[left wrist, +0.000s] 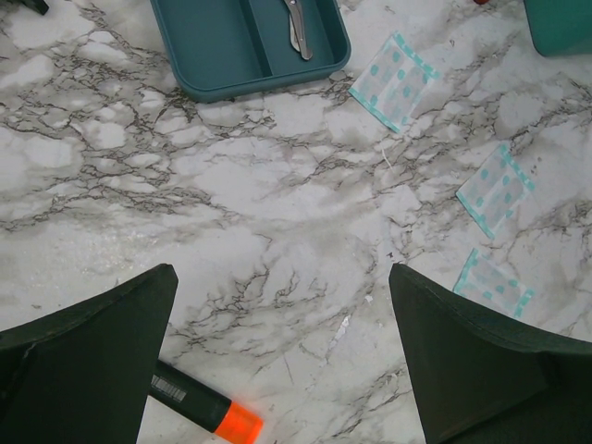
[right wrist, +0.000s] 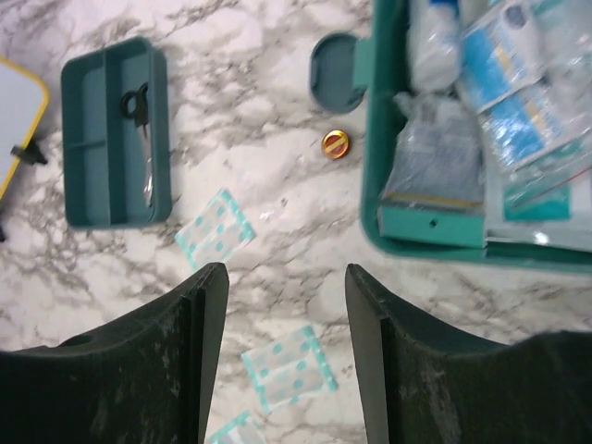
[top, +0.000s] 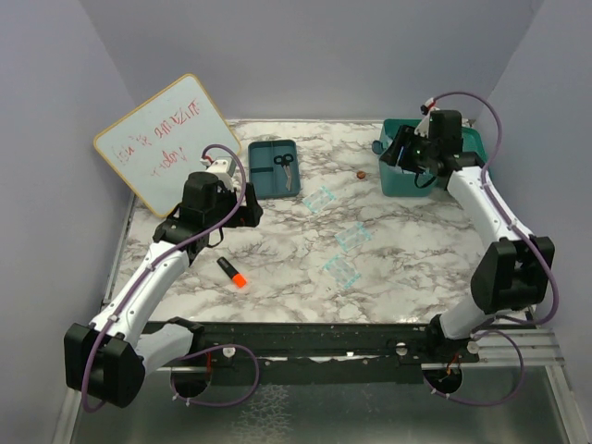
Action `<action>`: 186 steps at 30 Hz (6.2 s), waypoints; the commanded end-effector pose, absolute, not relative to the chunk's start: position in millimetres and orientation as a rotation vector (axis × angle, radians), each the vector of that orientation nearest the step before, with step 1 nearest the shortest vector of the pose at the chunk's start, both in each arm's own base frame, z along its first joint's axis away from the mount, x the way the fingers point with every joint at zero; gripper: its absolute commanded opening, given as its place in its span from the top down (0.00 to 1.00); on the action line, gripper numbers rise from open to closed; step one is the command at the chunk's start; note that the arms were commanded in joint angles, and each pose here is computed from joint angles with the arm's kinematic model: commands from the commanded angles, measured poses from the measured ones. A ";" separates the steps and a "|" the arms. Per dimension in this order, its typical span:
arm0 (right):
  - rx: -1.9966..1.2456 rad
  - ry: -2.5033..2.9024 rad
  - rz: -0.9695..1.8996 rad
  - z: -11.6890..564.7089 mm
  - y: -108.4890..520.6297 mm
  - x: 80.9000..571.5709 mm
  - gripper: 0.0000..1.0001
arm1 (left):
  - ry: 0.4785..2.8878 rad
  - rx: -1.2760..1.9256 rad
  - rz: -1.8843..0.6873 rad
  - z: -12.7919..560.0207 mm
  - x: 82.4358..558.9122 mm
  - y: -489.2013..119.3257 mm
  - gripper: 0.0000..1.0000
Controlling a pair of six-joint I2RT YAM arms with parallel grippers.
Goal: Organize the medicine kit
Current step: Place the medical item at the medicine box, then pick up the medical item at the center of the board, then move the medicine box compartment to the center of the board.
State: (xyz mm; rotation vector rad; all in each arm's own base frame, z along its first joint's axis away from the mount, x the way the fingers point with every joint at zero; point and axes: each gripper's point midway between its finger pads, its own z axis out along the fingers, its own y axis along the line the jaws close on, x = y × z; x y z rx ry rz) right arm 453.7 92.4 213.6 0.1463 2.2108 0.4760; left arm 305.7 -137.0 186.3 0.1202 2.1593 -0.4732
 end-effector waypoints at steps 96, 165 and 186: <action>-0.009 2.540 0.736 54.3 213.0 227.3 0.99 | 2.280 0.044 -0.473 155.2 318.0 -143.0 0.09; -0.020 2.222 0.819 170.4 211.0 242.8 0.99 | 2.571 -0.072 -0.075 66.2 428.1 -118.3 0.94; -0.011 2.205 0.806 174.0 208.8 245.3 0.99 | 2.650 -0.135 -0.168 65.4 357.0 -114.7 0.92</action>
